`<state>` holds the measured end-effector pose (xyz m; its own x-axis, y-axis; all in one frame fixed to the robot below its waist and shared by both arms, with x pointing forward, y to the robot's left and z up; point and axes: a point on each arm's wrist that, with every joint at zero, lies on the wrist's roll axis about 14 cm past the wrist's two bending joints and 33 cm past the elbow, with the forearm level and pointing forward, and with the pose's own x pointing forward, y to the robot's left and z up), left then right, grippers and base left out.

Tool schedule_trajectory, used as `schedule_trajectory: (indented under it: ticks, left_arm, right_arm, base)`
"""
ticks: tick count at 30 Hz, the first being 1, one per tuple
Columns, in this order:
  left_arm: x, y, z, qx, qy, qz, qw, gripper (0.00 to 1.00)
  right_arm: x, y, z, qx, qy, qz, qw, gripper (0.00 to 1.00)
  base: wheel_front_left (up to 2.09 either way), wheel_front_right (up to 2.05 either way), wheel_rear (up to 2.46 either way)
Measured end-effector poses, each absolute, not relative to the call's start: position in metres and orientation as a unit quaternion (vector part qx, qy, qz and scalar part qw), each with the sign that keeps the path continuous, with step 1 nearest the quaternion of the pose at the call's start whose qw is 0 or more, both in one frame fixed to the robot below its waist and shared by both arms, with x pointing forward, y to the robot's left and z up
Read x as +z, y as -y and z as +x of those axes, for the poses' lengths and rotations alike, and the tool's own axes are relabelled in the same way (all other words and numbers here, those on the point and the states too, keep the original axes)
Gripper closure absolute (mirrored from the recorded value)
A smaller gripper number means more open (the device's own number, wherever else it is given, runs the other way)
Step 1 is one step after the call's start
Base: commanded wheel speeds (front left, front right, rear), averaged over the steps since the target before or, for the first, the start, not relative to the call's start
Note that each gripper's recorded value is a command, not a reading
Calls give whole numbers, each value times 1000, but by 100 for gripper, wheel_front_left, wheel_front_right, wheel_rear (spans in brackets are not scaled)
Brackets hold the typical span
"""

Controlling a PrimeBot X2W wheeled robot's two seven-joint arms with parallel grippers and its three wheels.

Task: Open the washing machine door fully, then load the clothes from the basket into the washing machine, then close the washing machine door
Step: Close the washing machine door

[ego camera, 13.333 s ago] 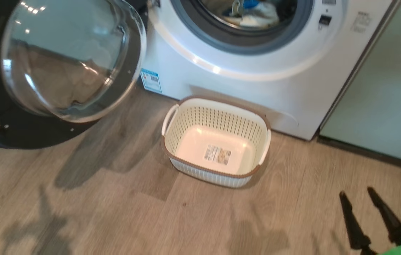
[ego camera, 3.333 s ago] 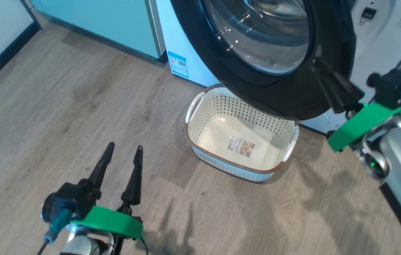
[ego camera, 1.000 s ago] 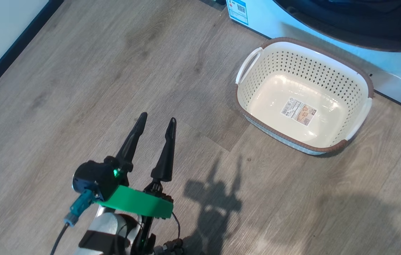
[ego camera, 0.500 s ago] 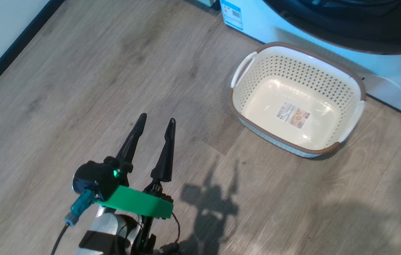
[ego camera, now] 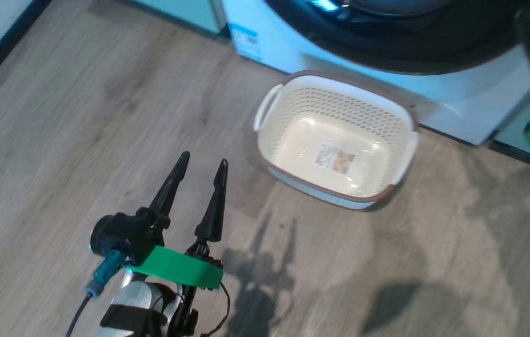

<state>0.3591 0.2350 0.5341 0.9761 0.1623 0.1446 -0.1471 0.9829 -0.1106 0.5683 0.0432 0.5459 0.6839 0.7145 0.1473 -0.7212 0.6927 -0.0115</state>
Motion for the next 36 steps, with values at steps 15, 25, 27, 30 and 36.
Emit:
schedule_trajectory:
  ticks: [15,25,27,30,36]
  left_arm:
    - [522,-180,392,-24,66,-67,995,0]
    - [520,-147,402,-84,62,-68,992,0]
    - [522,-141,402,-94,62,-67,991,0]
    - [525,-134,400,-103,65,-67,990,0]
    - [518,-130,385,-112,48,-67,990,0]
  right_arm:
    - [525,89,492,226,63,62,970,100]
    - [516,154,430,111,54,82,989,77]
    - [516,162,419,96,53,84,990,62]
    - [518,174,405,76,54,84,992,39]
    - [515,190,377,42,51,88,994,0]
  base:
    - [0,0,0]
    - [0,0,0]
    - [0,0,0]
    - [0,0,0]
    - [0,0,0]
